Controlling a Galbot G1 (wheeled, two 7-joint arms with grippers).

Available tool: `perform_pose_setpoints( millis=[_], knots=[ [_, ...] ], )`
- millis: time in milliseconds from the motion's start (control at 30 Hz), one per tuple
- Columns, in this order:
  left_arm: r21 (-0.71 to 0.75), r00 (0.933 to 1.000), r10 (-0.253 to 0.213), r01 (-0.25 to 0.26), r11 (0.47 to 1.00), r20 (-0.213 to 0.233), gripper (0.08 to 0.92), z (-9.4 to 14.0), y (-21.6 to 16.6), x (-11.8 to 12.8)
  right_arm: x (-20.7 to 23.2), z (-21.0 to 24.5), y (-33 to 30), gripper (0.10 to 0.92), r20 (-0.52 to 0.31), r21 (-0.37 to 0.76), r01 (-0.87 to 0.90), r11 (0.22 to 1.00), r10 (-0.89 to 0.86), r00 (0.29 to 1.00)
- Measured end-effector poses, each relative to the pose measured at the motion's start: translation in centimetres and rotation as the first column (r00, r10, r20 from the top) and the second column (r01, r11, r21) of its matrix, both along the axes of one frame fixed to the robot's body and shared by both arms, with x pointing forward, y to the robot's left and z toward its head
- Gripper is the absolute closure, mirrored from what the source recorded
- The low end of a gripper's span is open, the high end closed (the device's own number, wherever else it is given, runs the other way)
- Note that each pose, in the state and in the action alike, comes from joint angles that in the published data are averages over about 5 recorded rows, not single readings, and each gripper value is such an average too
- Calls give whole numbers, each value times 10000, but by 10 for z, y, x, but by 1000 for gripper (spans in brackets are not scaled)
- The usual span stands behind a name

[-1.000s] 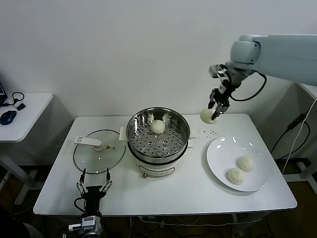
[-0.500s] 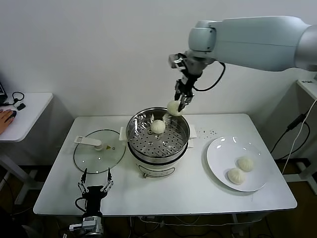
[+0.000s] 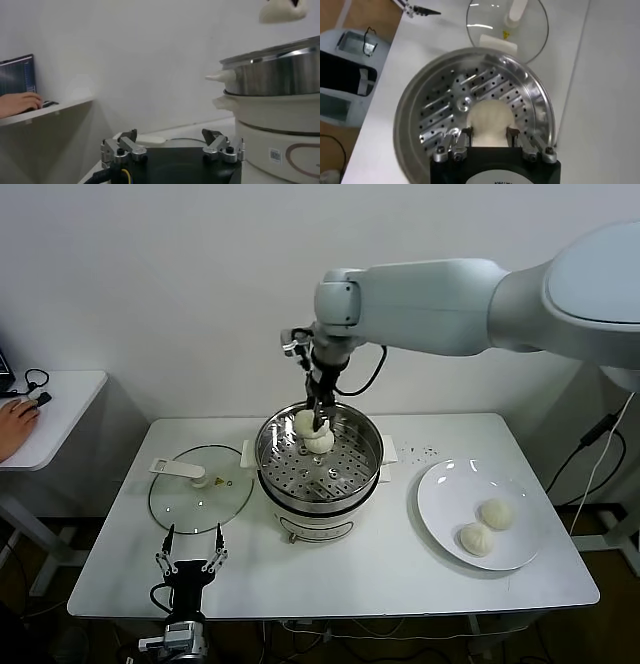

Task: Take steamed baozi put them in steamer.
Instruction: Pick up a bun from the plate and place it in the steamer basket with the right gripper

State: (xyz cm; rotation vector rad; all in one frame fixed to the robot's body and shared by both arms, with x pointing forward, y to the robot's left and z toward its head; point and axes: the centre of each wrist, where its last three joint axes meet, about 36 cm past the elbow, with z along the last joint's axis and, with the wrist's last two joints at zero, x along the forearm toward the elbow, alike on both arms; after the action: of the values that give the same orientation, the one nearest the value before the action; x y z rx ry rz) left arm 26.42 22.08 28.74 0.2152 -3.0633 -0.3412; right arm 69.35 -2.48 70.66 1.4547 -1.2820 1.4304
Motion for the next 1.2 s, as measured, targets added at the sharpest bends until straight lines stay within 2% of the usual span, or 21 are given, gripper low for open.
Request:
perform_pose_setpoints(
  millis=[533,633,967,1200],
  knots=[
    [-13,10000,-19,19,10000,-55,177,-1,1,0,-3,-55,43,536,-112,-288,31,9996,-34,9999],
    [-12,10000,-16,16,10000,-72,177,-2,2,1,-3,-62,47,495,-99,-304,21,9995,-24,9999],
    [6,9999,0,0,10000,-124,177,-4,3,1,-1,-73,52,229,46,-213,81,9997,-80,10000],
    [26,10000,16,-15,10000,-86,177,-2,4,0,1,-63,46,200,-56,-124,23,9999,-24,10000]
  ],
)
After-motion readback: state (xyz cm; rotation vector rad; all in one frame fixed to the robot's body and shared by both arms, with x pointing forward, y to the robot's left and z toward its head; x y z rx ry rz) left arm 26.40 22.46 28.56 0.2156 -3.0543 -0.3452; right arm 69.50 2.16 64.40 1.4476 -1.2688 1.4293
